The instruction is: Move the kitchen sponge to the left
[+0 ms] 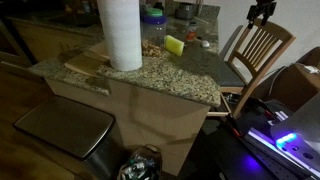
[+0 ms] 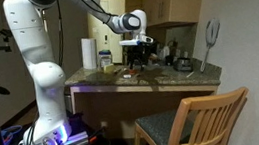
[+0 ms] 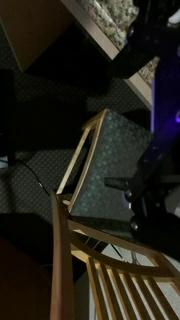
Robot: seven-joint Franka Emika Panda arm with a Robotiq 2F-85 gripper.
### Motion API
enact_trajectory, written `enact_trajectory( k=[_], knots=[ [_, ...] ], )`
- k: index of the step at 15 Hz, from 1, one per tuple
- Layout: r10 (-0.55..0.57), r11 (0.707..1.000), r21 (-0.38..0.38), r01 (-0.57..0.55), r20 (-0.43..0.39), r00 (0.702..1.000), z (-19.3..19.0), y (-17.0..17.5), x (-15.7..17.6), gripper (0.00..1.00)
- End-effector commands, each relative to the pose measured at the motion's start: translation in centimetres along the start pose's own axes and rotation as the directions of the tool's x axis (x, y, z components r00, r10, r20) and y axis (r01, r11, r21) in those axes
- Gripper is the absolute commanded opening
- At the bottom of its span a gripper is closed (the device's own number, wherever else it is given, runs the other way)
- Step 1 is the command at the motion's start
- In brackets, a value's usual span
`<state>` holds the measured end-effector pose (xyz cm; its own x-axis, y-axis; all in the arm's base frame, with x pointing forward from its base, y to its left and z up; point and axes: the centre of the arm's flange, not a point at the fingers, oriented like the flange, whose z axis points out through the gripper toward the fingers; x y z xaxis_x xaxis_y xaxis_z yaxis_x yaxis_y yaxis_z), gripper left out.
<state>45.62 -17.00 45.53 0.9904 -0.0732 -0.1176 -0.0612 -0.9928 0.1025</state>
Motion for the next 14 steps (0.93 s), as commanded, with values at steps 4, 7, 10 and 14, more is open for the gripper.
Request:
enact_trajectory(
  k=[4, 7, 10, 14],
  knots=[
    [-0.06, 0.998, 0.024, 0.063, -0.098, 0.993, 0.0, -0.1, 0.5, 1.0],
    [-0.152, 0.985, 0.039, 0.166, -0.241, 0.959, -0.6, -0.4, 1.5, 1.0],
    [-0.283, 0.948, 0.057, 0.312, -0.292, 0.914, -0.8, -0.5, 1.5, 1.0],
    [-0.429, 0.885, 0.031, 0.464, -0.332, 0.84, -0.6, -0.4, 1.7, 1.0]
  ],
)
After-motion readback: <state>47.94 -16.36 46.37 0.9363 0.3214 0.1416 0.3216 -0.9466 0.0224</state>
